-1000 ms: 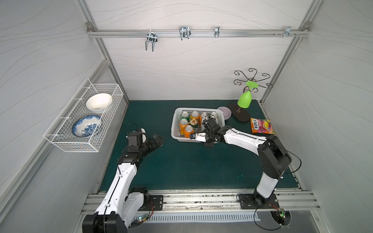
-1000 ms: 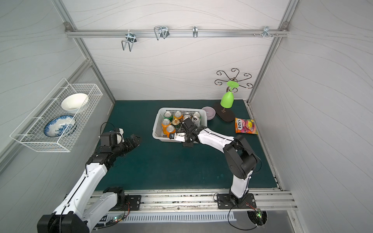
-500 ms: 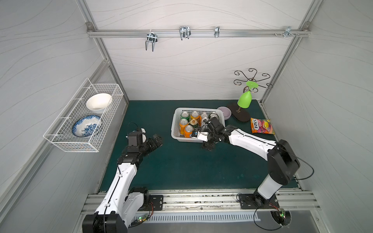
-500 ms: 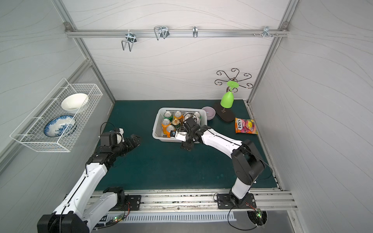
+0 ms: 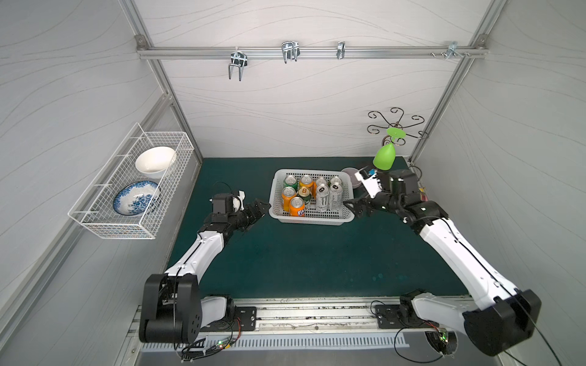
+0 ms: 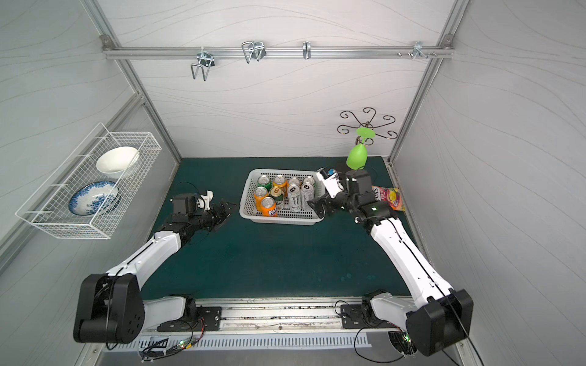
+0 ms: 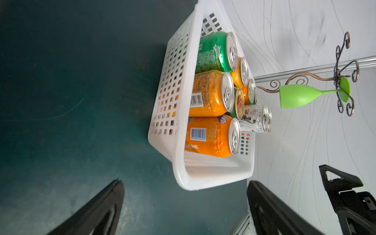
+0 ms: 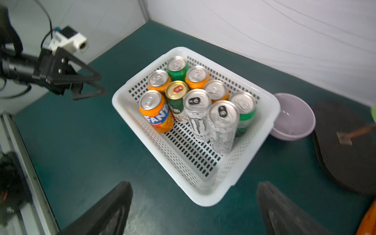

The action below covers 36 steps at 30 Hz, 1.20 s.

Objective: Take out the drinks from the basket
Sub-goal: Pick up the drink from the basket.

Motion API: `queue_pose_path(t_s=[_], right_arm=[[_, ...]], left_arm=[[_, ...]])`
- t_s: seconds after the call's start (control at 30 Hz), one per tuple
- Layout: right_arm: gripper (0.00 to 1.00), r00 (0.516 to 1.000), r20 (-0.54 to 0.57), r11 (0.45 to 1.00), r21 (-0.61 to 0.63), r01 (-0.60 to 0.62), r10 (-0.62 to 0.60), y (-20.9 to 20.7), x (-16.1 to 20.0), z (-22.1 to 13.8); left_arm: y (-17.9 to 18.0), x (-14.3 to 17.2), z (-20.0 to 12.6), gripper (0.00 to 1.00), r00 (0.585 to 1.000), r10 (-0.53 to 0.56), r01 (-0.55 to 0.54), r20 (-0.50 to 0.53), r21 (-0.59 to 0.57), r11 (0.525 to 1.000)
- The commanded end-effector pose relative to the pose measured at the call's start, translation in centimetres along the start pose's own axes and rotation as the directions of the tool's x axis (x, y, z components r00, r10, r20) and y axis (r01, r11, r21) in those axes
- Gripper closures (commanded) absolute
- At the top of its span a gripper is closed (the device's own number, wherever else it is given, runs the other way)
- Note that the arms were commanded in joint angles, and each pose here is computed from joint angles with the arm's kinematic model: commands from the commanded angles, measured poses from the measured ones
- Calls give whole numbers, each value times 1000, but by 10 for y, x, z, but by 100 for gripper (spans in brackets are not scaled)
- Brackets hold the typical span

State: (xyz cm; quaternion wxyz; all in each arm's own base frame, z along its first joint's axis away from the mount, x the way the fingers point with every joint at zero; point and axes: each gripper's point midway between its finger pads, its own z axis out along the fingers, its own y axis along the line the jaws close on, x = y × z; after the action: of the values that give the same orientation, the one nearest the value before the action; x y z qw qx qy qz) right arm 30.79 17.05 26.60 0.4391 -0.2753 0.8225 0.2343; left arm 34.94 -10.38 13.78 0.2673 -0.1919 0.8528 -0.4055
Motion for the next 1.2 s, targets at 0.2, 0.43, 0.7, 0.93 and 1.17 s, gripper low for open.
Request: queue_pose_path(t_s=[0.2,0.43,0.7,0.93,1.17], right_arm=[[1,960,-86,961,98,-260,268,-27,42,-3],[1,959,-105,958,140,-249,265,-36,50,1],[2,939,-190,953,157,-259,286,-45,51,24],[5,951,-267,975,197,-101,153,-45,34,57],[8,928,-369,984,145,104,-43,-41,21,90]], left_arm=[[-38,-20,30,1,997,70,-67,-22,123,990],[-52,-2,38,1,991,113,-104,-68,132,986],[-61,15,31,1,988,134,-123,-74,140,983],[-65,26,25,1,986,146,-134,-81,137,981],[-61,29,19,1,986,150,-142,-69,115,983]])
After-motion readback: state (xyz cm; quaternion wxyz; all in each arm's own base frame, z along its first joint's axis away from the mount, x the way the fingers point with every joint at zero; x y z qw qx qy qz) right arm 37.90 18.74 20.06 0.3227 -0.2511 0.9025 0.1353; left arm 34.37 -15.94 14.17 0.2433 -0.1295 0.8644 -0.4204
